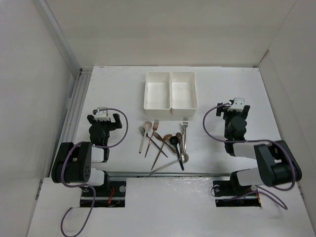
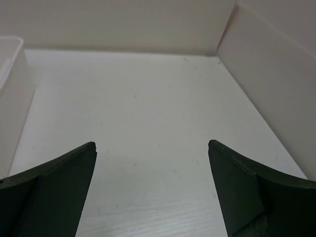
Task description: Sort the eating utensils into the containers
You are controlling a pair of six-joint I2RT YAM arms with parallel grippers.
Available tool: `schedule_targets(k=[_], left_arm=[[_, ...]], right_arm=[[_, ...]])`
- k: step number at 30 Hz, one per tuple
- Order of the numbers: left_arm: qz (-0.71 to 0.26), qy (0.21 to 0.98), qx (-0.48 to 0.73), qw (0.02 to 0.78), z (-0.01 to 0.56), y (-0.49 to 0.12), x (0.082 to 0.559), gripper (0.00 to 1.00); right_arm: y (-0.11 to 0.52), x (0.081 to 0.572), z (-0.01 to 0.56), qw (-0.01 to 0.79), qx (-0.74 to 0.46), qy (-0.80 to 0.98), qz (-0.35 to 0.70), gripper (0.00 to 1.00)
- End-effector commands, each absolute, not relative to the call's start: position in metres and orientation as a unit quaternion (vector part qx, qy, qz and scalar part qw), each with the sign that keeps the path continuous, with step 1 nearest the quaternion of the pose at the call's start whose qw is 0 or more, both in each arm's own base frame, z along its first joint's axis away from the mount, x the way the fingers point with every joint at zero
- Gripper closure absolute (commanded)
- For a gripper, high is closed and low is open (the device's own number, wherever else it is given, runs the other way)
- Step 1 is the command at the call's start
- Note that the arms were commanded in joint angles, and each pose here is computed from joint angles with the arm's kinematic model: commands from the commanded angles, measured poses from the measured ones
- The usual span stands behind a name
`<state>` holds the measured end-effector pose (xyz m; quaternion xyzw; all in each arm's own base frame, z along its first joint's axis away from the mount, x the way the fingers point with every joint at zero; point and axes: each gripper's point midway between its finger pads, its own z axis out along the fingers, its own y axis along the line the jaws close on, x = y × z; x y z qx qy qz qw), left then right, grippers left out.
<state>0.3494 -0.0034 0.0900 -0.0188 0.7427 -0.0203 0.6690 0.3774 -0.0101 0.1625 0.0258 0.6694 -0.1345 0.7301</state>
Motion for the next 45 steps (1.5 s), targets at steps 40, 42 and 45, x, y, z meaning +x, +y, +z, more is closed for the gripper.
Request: schedule_targets(k=[40, 42, 45], left_arm=[[-0.061, 0.925, 0.277, 0.254, 0.090, -0.163, 0.272, 0.31], [-0.062, 0.931, 0.252, 0.256, 0.083, -0.156, 0.275, 0.33], [-0.053, 0.941, 0.237, 0.236, 0.071, -0.151, 0.277, 0.42]], right_arm=[[0.139, 0.257, 0.133, 0.414, 0.015, 0.908, 0.057, 0.12], [0.146, 0.262, 0.135, 0.416, 0.008, 0.907, 0.067, 0.11], [0.163, 0.264, 0.123, 0.402, -0.008, 0.911, 0.089, 0.12]])
